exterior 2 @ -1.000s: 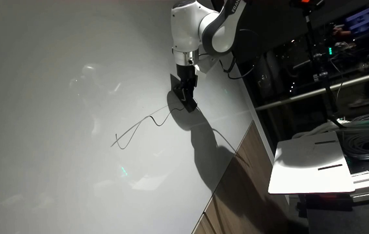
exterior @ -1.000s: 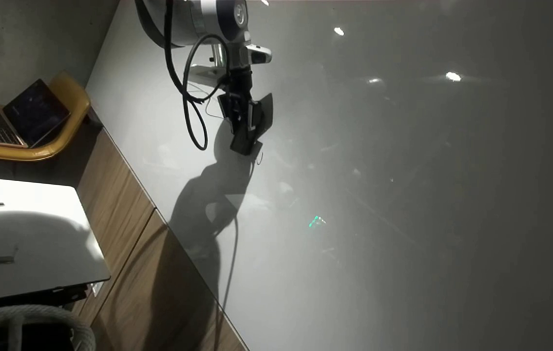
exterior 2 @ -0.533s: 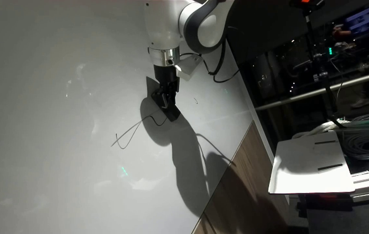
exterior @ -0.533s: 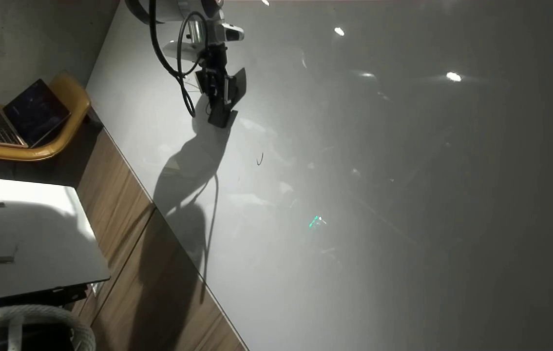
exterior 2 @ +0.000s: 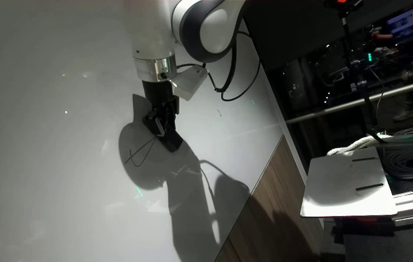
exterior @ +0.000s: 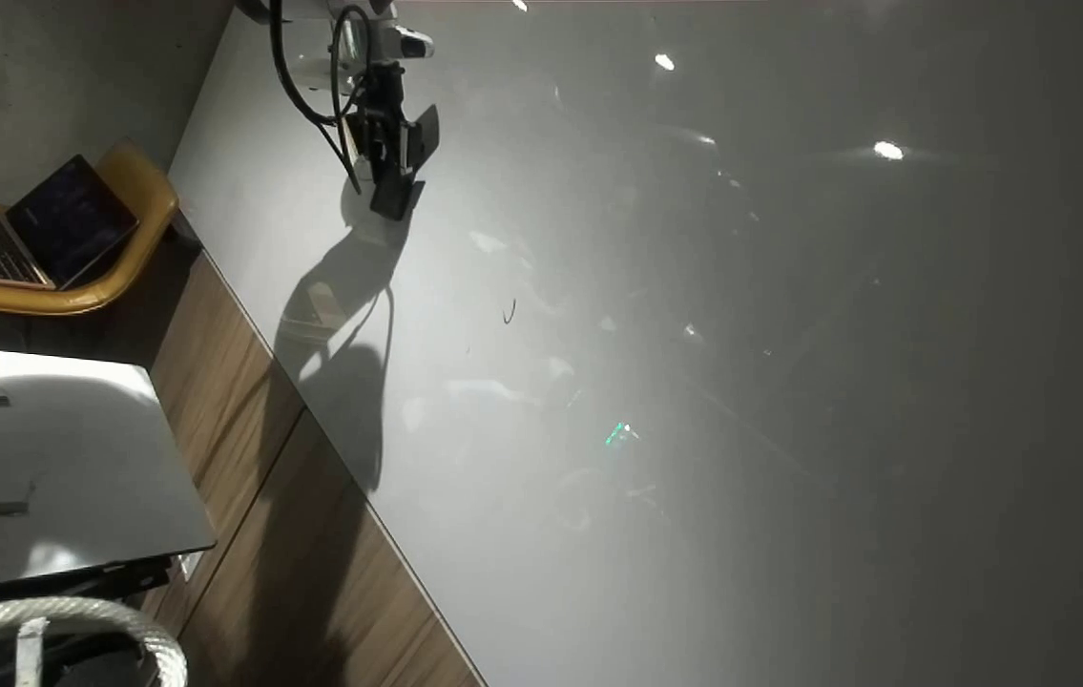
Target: Use the duster to wipe the whiteboard
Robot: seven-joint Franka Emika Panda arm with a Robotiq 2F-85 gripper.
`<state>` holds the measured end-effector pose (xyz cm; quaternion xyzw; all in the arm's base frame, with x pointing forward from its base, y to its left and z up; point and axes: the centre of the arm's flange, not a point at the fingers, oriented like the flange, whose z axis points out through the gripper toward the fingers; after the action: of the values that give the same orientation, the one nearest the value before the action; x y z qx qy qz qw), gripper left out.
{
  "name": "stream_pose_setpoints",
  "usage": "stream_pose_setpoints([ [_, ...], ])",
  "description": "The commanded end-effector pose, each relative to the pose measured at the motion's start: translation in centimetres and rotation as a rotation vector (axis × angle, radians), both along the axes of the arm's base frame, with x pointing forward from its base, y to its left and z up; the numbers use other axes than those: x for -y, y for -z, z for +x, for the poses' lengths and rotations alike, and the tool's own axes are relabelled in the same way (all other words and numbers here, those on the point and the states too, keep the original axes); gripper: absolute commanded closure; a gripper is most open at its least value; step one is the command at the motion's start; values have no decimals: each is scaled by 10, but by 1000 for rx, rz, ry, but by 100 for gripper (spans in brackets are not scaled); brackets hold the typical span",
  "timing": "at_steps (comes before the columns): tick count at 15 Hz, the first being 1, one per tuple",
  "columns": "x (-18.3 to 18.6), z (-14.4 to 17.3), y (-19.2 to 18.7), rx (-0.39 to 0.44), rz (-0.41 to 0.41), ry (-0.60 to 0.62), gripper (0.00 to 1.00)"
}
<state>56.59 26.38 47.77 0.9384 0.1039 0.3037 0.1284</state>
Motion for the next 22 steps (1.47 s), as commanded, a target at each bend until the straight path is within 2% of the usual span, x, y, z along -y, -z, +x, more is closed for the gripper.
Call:
stream_pose_setpoints([
  [1,-65,54,-6,59,12,-84,71],
  [8,-144,64,18,16,-16,-158,71],
  [11,-160,70,22,5,-28,-173,71],
  [13,-145,75,25,-2,-47,-155,71],
  [15,-112,77,19,-7,-63,-119,71],
  [22,-49,44,19,8,-54,1,71],
])
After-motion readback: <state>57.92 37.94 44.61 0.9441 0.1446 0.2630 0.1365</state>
